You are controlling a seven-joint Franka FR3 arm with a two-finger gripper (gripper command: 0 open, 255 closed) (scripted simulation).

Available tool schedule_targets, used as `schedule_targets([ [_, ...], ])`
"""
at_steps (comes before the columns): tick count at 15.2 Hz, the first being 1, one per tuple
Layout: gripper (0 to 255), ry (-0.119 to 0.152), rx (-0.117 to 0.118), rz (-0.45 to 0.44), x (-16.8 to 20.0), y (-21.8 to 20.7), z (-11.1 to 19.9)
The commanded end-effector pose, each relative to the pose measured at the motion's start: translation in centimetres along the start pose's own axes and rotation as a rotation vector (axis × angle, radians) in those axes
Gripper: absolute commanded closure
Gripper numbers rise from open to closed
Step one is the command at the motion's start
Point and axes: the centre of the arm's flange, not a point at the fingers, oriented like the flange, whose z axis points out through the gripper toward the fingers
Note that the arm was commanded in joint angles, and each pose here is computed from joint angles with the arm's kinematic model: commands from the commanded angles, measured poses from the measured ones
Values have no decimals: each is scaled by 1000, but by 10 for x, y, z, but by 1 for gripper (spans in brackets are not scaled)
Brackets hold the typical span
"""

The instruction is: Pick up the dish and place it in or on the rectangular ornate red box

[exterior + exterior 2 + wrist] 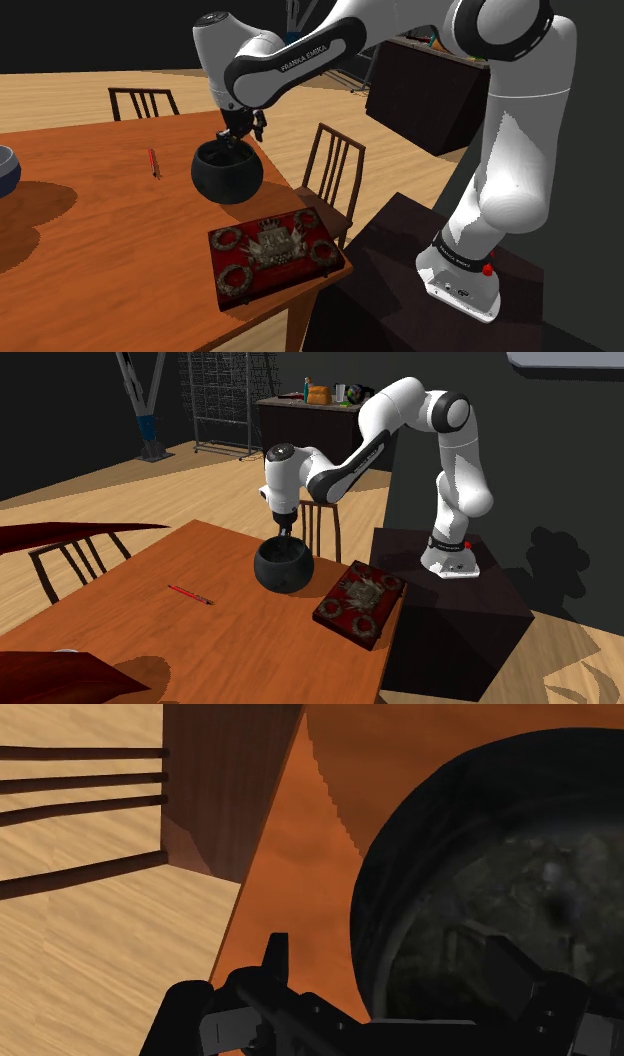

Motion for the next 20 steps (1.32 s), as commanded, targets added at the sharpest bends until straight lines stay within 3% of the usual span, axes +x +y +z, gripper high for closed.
schedule_targets([
  [1, 0, 1, 0, 0, 1, 0, 10],
  [10, 0, 1, 0, 0, 1, 0, 13],
  [11, 255, 1, 0, 0, 1, 0, 13],
  [20, 255, 1, 0, 0, 1, 0, 13],
])
